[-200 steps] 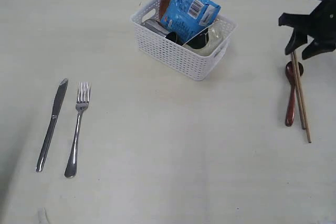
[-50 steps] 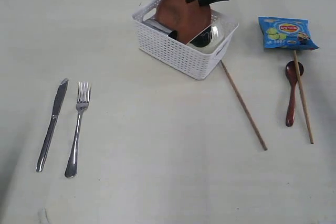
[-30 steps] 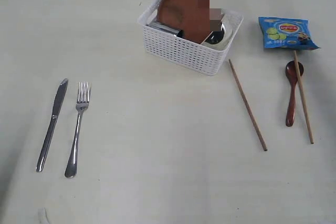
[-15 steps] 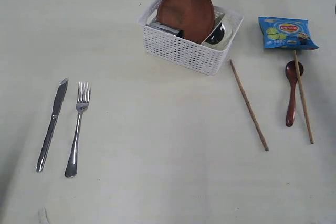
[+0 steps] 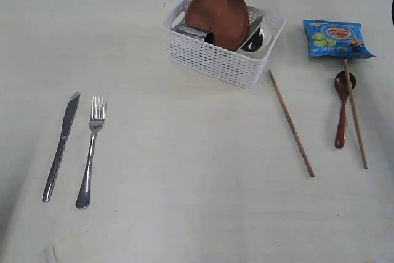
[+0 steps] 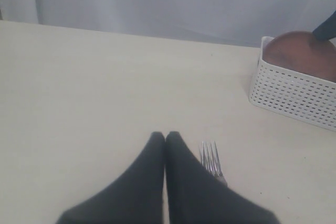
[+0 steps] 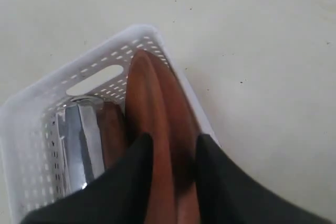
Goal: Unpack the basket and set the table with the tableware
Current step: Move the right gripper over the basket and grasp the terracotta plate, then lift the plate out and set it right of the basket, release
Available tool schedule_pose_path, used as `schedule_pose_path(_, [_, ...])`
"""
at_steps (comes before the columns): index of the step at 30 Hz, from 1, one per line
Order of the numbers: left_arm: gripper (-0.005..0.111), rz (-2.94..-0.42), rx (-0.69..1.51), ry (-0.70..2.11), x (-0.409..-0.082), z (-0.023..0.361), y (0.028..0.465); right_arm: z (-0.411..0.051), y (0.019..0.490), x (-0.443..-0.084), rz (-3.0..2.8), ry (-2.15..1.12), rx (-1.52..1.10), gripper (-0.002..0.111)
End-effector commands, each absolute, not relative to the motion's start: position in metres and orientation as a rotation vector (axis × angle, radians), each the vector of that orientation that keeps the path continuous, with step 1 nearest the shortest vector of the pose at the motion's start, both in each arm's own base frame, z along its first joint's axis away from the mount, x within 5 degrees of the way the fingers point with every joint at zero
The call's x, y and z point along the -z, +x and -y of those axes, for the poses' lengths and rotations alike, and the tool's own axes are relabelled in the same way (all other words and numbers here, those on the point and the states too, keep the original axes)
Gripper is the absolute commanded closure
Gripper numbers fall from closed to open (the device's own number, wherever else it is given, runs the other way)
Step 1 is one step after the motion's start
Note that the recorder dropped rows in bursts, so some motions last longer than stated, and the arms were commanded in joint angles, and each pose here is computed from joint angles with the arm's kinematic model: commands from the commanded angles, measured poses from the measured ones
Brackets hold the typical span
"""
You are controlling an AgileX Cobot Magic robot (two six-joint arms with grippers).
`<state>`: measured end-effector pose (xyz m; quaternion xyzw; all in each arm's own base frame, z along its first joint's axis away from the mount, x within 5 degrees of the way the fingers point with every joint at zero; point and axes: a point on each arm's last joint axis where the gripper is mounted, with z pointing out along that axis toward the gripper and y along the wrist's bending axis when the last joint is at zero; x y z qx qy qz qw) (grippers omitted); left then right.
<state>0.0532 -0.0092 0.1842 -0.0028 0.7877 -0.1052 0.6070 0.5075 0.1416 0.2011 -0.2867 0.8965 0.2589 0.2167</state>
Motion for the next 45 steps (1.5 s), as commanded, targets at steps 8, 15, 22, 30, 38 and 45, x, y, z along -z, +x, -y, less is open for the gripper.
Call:
schedule_pose_path(8, [0.107,-1.811,0.246,-0.009,-0.184,0.009,0.053,-0.142,0.502,-0.201,-2.530,-0.820,-0.739,0.109])
schedule_pose_path(15, [0.107,-1.811,0.246,-0.009,-0.184,0.009,0.053,-0.137,0.500,-0.227,-2.481,-0.801,-0.716,0.109])
schedule_pose_path(22, [0.107,-1.811,0.246,-0.009,-0.184,0.009,0.053,-0.104,0.494,-0.290,-2.364,-0.679,-0.661,0.109])
schedule_pose_path(30, [0.107,-1.811,0.246,-0.009,-0.184,0.009,0.053,-0.042,0.487,-0.332,-2.309,-0.482,-0.644,0.109])
schedule_pose_path(38, [0.107,-1.811,0.246,-0.009,-0.184,0.009,0.053,0.021,0.494,-0.320,-2.356,-0.281,-0.584,0.109])
schedule_pose_path(45, [0.107,-1.811,0.246,-0.009,-0.184,0.009,0.053,0.054,0.511,-0.272,-2.434,-0.067,-0.618,0.109])
